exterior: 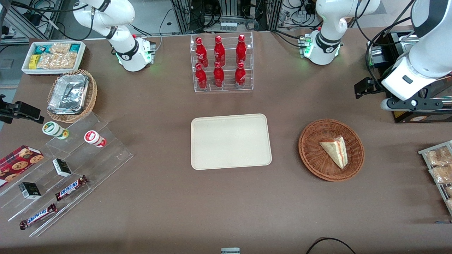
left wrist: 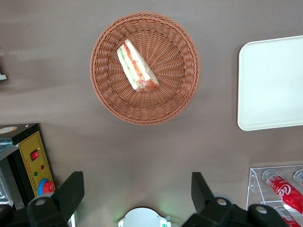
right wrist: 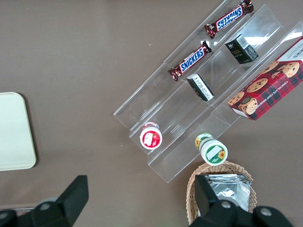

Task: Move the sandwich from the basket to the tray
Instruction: 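Move the left gripper over the wrapped sandwich in the wicker basket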

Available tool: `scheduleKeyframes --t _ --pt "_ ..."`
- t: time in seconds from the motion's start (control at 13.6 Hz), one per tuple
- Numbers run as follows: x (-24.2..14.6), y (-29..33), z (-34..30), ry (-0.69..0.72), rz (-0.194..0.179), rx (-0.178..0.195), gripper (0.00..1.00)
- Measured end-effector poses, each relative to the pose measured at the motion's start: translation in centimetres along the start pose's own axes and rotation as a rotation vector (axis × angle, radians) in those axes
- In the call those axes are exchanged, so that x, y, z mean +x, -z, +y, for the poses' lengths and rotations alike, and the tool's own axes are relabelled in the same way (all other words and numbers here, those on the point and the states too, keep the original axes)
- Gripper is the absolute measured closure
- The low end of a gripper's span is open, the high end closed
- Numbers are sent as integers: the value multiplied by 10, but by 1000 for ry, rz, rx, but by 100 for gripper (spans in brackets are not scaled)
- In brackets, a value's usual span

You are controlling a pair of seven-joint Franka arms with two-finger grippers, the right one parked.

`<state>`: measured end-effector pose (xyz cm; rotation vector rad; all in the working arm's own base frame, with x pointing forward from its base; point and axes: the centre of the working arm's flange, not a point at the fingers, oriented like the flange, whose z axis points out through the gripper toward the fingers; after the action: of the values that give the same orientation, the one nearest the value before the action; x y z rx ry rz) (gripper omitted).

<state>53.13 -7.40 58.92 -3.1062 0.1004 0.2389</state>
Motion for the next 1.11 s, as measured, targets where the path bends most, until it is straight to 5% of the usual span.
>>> scheduleKeyframes --t 0.37,0.74,1.11 --pt "17 -22 1 -24 -14 -4 0" --pt "50 -112 2 -27 1 -11 0" --pt "54 -185 1 -22 86 -18 0"
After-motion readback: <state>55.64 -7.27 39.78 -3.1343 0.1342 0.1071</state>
